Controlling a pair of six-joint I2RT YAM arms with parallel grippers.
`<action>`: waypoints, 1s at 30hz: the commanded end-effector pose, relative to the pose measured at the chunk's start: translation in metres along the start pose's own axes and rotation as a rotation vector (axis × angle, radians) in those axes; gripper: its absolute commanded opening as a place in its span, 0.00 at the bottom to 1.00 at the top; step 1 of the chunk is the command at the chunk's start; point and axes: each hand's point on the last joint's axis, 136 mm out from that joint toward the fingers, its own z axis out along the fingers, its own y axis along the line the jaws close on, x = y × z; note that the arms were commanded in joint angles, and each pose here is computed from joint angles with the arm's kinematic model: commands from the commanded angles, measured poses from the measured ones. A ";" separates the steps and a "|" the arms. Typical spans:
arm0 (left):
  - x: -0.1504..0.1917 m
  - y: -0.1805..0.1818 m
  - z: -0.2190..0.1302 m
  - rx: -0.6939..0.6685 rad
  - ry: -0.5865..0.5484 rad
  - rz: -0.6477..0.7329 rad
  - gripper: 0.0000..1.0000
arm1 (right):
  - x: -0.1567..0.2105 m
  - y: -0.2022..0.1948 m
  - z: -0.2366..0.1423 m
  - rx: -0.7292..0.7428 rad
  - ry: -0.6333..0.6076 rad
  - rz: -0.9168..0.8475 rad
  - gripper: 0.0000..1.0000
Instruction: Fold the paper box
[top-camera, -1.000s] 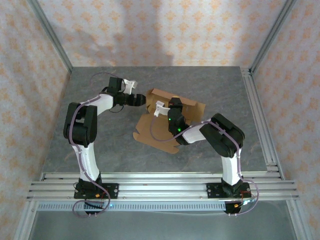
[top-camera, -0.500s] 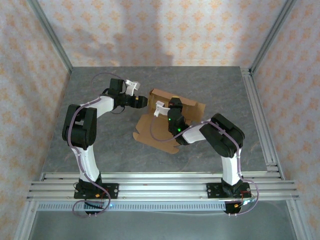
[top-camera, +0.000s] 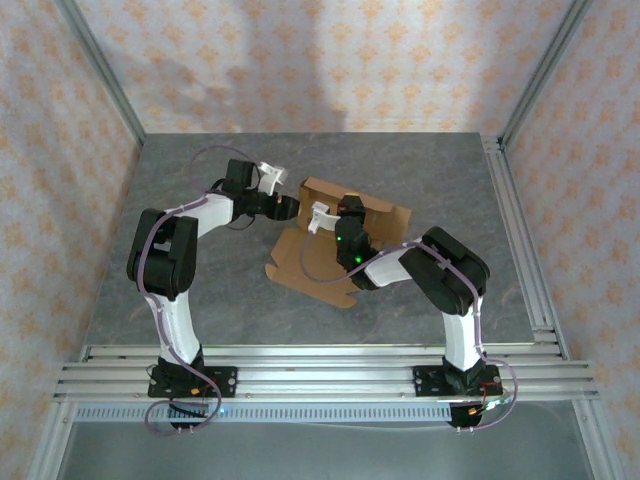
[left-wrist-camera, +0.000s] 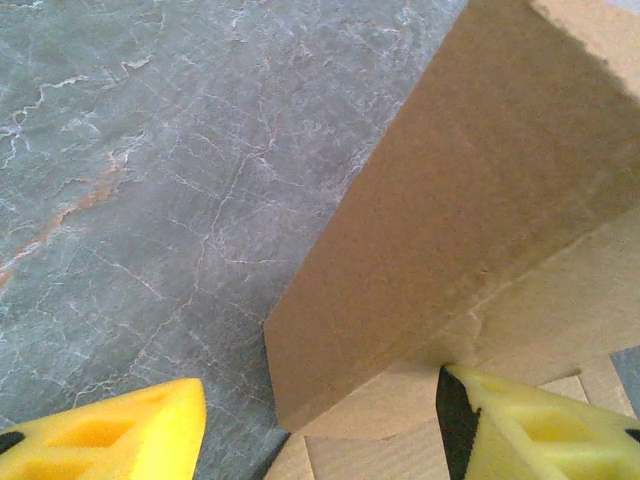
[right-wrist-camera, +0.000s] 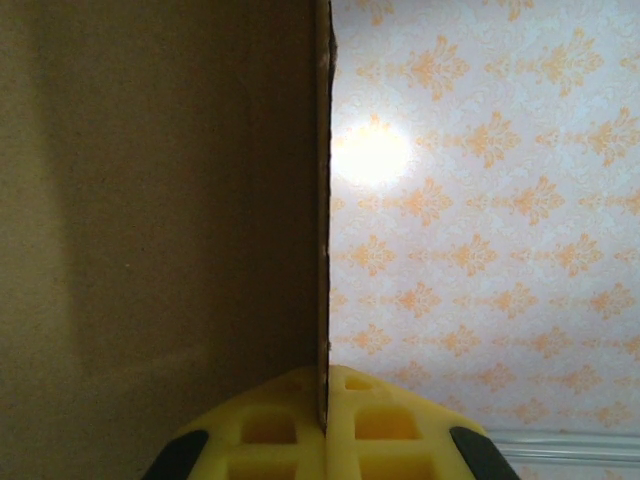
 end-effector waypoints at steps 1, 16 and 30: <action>-0.003 -0.011 0.000 0.035 -0.005 0.048 0.64 | -0.004 0.004 -0.002 -0.022 0.005 0.005 0.00; -0.005 -0.008 0.015 0.014 0.012 0.010 0.58 | -0.006 0.009 -0.009 -0.119 -0.003 0.028 0.00; 0.001 -0.008 0.019 0.022 0.046 0.008 0.46 | -0.010 0.003 -0.010 -0.161 -0.007 0.072 0.00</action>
